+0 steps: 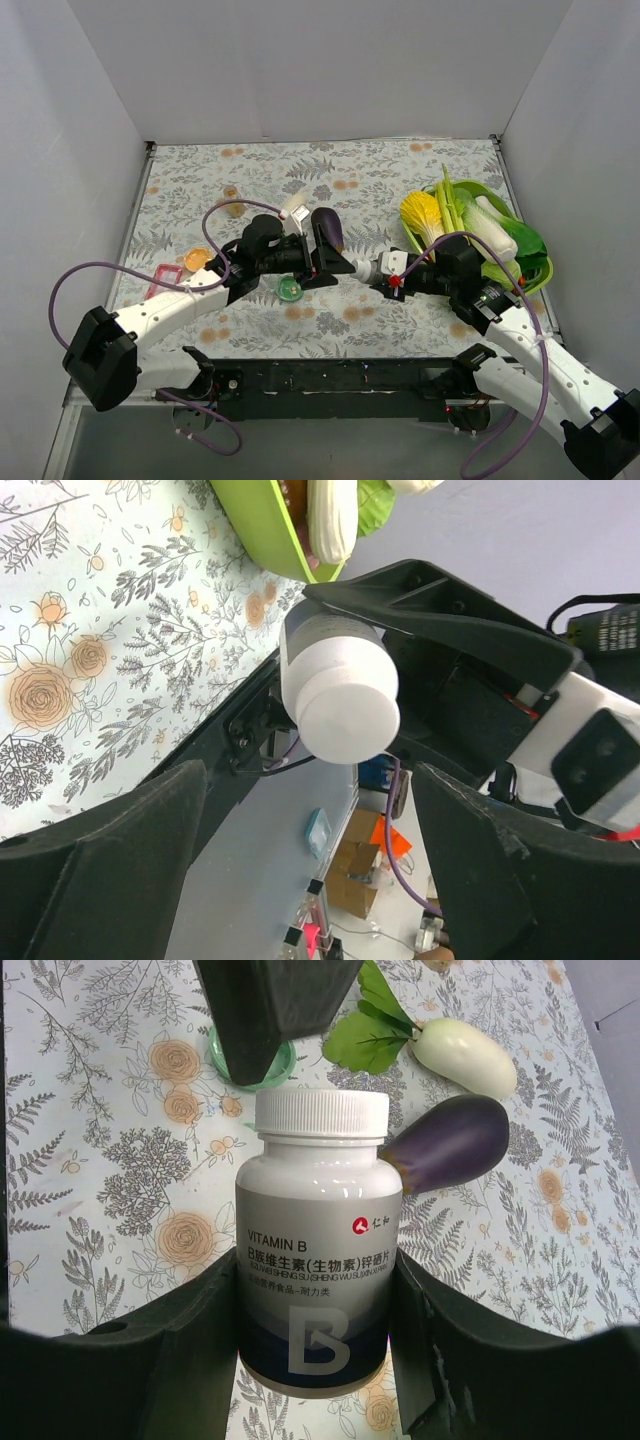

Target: Sort the pills into containers

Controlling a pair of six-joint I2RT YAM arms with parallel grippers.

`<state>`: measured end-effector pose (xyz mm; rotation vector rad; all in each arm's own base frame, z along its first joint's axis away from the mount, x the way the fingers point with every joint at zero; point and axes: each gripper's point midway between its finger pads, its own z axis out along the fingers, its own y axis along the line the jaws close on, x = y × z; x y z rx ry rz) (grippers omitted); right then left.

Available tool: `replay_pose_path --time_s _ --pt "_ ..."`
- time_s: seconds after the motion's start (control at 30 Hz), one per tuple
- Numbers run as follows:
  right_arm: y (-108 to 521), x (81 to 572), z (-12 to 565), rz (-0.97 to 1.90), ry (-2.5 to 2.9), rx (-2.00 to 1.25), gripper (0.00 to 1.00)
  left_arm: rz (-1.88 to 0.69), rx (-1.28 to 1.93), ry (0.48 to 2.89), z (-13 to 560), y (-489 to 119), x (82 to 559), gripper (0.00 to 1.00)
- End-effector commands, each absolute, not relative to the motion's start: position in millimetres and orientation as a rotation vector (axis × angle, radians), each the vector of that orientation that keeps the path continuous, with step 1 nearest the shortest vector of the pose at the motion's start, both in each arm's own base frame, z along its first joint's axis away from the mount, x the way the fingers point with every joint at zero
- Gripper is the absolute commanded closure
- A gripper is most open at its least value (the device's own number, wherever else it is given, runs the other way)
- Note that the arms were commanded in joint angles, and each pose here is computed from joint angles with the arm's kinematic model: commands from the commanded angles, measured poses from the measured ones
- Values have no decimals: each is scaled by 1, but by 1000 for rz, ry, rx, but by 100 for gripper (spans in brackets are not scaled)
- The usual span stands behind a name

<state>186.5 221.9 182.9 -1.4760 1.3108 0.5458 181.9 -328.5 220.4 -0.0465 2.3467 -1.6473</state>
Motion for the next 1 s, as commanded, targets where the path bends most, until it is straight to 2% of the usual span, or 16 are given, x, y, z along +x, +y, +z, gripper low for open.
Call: replay_pose_path --time_s 0.0,0.33,0.67,0.77,0.83,0.97 --pt "226 188 190 533 1267 -1469 99 -1685 0 2290 236 -345 184 19" --pt "226 186 187 550 1275 -1470 99 -1699 37 2275 238 -359 190 23" --pt "226 184 183 566 1287 -1467 99 -1699 60 2298 230 -363 188 38" --pt "227 183 183 572 1289 -1465 99 -1693 76 2303 229 -364 188 44" --pt "227 183 183 577 1292 -1463 99 -1692 96 2304 228 -365 187 56" --pt "227 181 182 595 1305 -1457 99 -1695 167 2303 226 -368 182 66"
